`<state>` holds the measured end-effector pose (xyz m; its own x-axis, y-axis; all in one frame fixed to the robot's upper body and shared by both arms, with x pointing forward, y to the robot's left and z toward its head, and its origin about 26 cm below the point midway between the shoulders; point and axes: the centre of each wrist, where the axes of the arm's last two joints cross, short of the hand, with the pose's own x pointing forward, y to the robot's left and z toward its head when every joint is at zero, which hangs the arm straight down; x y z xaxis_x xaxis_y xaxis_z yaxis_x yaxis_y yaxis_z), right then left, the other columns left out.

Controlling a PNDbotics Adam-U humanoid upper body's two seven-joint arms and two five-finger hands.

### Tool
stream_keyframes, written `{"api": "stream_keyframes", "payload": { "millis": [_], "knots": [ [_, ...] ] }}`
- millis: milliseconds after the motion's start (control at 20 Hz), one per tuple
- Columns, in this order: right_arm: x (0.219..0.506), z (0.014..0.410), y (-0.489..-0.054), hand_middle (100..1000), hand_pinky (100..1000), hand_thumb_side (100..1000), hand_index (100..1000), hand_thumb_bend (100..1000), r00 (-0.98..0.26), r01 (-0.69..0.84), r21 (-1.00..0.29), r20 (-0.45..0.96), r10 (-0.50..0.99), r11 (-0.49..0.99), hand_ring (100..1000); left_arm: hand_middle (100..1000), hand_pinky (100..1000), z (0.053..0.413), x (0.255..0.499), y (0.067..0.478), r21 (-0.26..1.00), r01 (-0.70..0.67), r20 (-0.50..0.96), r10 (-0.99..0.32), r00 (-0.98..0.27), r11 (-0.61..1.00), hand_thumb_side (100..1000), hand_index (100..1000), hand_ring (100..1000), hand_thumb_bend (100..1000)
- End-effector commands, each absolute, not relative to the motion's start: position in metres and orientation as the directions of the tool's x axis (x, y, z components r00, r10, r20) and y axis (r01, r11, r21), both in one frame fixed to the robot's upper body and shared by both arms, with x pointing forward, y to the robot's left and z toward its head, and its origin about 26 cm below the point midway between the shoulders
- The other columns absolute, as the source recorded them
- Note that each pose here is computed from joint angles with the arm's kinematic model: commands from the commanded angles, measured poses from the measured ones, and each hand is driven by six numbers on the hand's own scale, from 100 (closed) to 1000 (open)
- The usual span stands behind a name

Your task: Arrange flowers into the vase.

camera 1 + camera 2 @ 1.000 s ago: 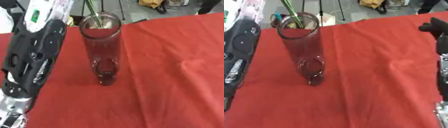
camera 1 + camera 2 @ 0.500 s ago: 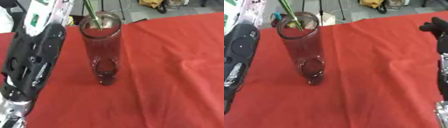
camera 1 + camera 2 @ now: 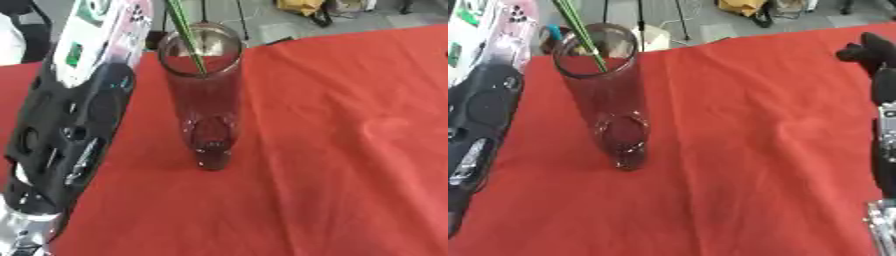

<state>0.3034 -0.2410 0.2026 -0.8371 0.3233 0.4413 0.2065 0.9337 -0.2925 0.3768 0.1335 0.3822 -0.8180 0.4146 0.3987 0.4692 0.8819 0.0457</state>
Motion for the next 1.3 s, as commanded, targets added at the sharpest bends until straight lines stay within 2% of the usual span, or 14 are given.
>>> {"api": "stream_keyframes", "payload": {
  "millis": [50, 250, 550, 750, 850, 1000, 1100, 1300],
  "knots": [
    [0.303, 0.207, -0.243, 714, 968, 986, 895, 100, -0.842, 0.215, -0.286, 0.429, 0.326, 0.934, 883, 100, 100, 0.387, 0.373, 0.133, 0.086, 0.454, 0.376, 0.393, -0.839, 0.887, 558, 100, 100, 460],
    [0.303, 0.208, -0.243, 714, 968, 986, 895, 100, -0.842, 0.216, -0.284, 0.429, 0.326, 0.934, 883, 100, 100, 0.383, 0.377, 0.133, 0.086, 0.443, 0.374, 0.383, -0.845, 0.892, 590, 100, 100, 425],
    [0.303, 0.208, -0.243, 713, 969, 986, 893, 100, -0.844, 0.213, -0.281, 0.429, 0.321, 0.936, 883, 100, 100, 0.378, 0.379, 0.132, 0.105, 0.456, 0.358, 0.395, -0.846, 0.884, 556, 100, 100, 351],
    [0.303, 0.208, -0.243, 713, 969, 985, 893, 100, -0.844, 0.214, -0.280, 0.430, 0.321, 0.936, 883, 100, 100, 0.375, 0.381, 0.131, 0.124, 0.480, 0.368, 0.410, -0.835, 0.868, 577, 100, 100, 358],
    [0.303, 0.208, -0.243, 713, 969, 986, 894, 100, -0.843, 0.214, -0.279, 0.432, 0.321, 0.936, 884, 100, 100, 0.374, 0.382, 0.132, 0.129, 0.485, 0.374, 0.411, -0.831, 0.865, 612, 100, 100, 336],
    [0.303, 0.208, -0.243, 713, 969, 985, 894, 100, -0.842, 0.216, -0.278, 0.433, 0.323, 0.936, 884, 100, 100, 0.372, 0.384, 0.133, 0.145, 0.481, 0.388, 0.397, -0.832, 0.865, 703, 130, 100, 245],
    [0.303, 0.208, -0.243, 713, 969, 985, 895, 100, -0.841, 0.218, -0.277, 0.433, 0.324, 0.936, 884, 100, 100, 0.369, 0.387, 0.134, 0.151, 0.471, 0.403, 0.381, -0.832, 0.869, 778, 140, 100, 100],
    [0.303, 0.207, -0.244, 712, 970, 985, 895, 100, -0.840, 0.219, -0.276, 0.435, 0.325, 0.936, 884, 100, 100, 0.366, 0.390, 0.137, 0.144, 0.443, 0.420, 0.351, -0.837, 0.885, 854, 145, 100, 100]
  ]
}}
